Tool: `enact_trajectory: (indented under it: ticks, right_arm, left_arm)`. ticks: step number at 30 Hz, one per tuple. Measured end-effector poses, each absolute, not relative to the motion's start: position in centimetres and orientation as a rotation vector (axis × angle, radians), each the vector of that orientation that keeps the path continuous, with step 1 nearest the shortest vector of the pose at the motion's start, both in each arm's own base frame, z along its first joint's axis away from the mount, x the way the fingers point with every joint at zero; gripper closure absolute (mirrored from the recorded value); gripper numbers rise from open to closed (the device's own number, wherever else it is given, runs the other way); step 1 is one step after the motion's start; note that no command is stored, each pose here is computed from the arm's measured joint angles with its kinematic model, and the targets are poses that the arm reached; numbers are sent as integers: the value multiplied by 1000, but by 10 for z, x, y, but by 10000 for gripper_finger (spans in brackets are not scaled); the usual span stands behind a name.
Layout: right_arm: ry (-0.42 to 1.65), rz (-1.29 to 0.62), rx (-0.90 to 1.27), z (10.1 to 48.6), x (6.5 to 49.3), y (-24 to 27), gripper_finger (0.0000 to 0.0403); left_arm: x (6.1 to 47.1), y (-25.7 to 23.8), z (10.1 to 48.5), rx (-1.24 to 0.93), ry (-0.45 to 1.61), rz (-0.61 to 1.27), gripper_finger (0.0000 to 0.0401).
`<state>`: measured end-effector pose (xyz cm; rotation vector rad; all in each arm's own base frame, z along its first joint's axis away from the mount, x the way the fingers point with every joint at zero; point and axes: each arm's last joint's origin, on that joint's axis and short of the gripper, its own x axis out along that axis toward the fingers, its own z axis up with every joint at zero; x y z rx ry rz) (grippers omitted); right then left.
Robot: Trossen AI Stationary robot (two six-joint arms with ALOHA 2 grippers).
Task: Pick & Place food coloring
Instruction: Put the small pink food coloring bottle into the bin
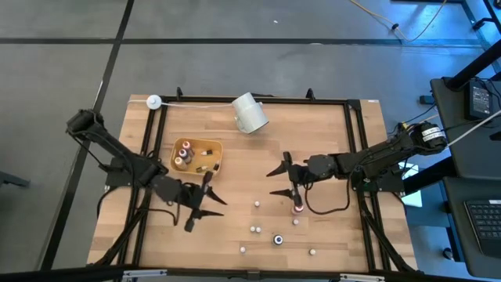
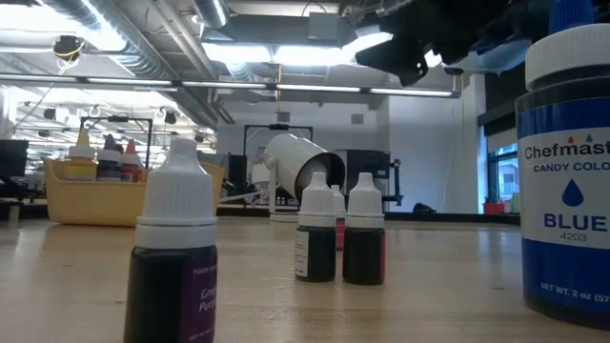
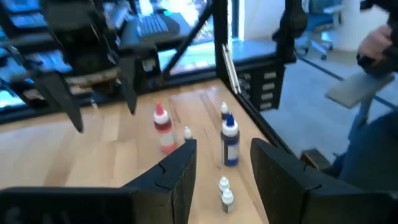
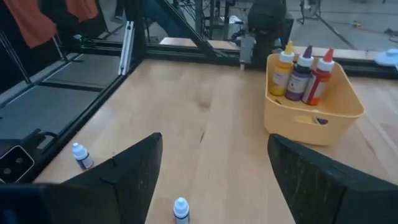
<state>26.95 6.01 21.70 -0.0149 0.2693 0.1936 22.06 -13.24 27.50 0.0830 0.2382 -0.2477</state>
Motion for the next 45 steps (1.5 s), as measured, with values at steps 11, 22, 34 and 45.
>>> enact_trajectory:
  ticks: [11, 22, 34, 45]
  right_arm:
    - [337, 183, 26, 211, 267, 61, 109]
    - [337, 208, -7, 211, 265, 69, 113]
    - [414, 225, -83, 198, 296, 77, 151]
    - [727, 290, -130, 170, 342, 91, 189]
  left_arm:
    - [194, -109, 290, 72, 120, -228, 254]
    - [145, -73, 232, -47, -139, -225, 257]
    - [135, -65, 227, -65, -169, -160, 257]
    - [136, -65, 225, -58, -150, -134, 253]
